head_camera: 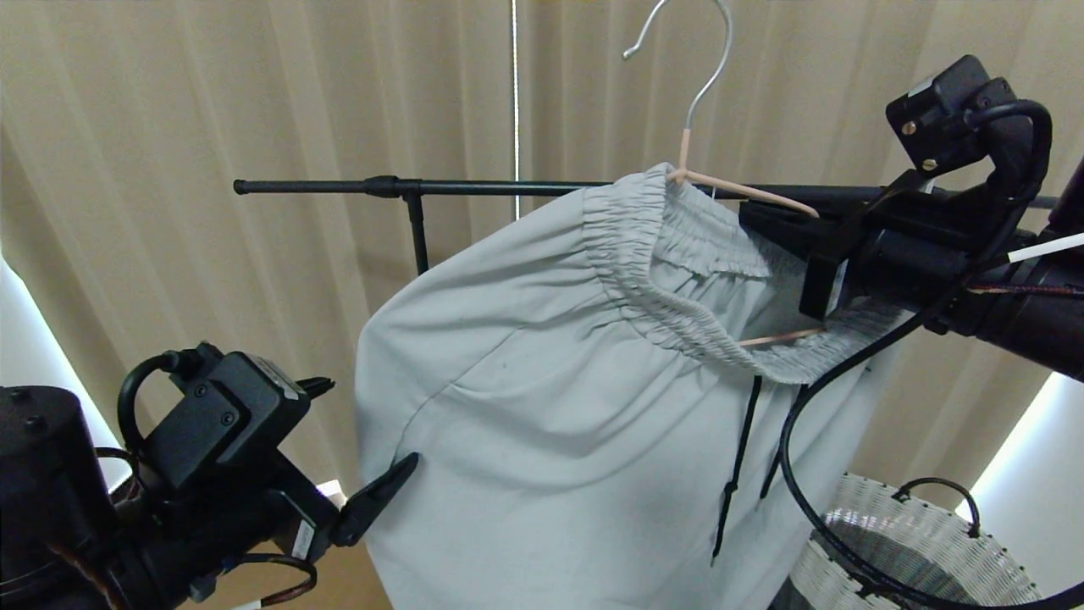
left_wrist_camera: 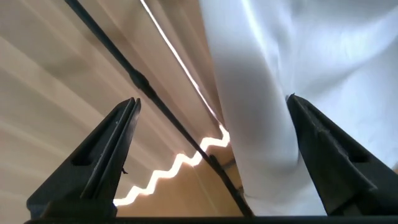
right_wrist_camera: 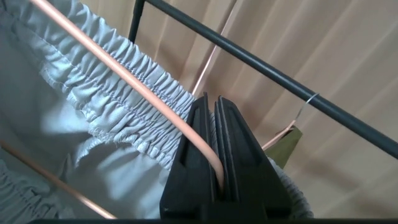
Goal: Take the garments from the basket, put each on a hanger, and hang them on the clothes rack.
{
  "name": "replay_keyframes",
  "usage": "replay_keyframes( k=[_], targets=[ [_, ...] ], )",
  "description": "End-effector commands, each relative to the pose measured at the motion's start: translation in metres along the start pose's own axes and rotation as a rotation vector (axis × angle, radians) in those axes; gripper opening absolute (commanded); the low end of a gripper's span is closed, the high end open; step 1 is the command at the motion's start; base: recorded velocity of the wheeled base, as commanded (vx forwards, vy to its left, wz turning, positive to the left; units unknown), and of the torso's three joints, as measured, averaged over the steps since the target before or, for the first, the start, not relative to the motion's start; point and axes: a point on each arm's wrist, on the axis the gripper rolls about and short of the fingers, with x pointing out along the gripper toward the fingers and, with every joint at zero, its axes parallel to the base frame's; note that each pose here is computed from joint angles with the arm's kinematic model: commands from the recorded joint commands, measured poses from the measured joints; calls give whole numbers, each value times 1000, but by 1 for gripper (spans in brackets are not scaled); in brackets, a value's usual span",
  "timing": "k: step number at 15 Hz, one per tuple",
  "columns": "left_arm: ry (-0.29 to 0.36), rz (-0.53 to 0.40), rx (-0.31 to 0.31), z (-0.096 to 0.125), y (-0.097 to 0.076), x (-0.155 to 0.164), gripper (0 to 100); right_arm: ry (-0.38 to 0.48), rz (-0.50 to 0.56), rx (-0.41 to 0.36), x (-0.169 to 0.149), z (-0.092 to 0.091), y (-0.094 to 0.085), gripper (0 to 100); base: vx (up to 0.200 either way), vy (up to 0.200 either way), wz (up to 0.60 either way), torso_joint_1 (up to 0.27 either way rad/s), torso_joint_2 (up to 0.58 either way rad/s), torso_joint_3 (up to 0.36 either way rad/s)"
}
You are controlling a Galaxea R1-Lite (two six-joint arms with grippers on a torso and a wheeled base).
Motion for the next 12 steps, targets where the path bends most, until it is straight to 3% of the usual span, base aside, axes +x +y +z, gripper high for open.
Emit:
replay_keyframes(
  k=[1, 2, 6, 12],
  targets=[
    [22, 7, -2, -5, 1, 1, 100, -10, -3, 0, -2, 3, -1, 0, 0, 0, 0, 0, 0, 0],
    [30, 14, -4, -7, 3, 1, 0, -11, -3, 0, -4, 3, -1, 0, 0, 0, 0, 0, 0, 0],
    [32, 2, -5, -8, 3, 1, 0, -14, -4, 1, -6, 4, -1, 0, 0, 0, 0, 0, 0, 0],
    [83, 206, -47, -19, 41, -6, 0, 21, -97, -1, -10, -6, -23, 0, 0, 0, 0, 0, 0, 0]
  ],
)
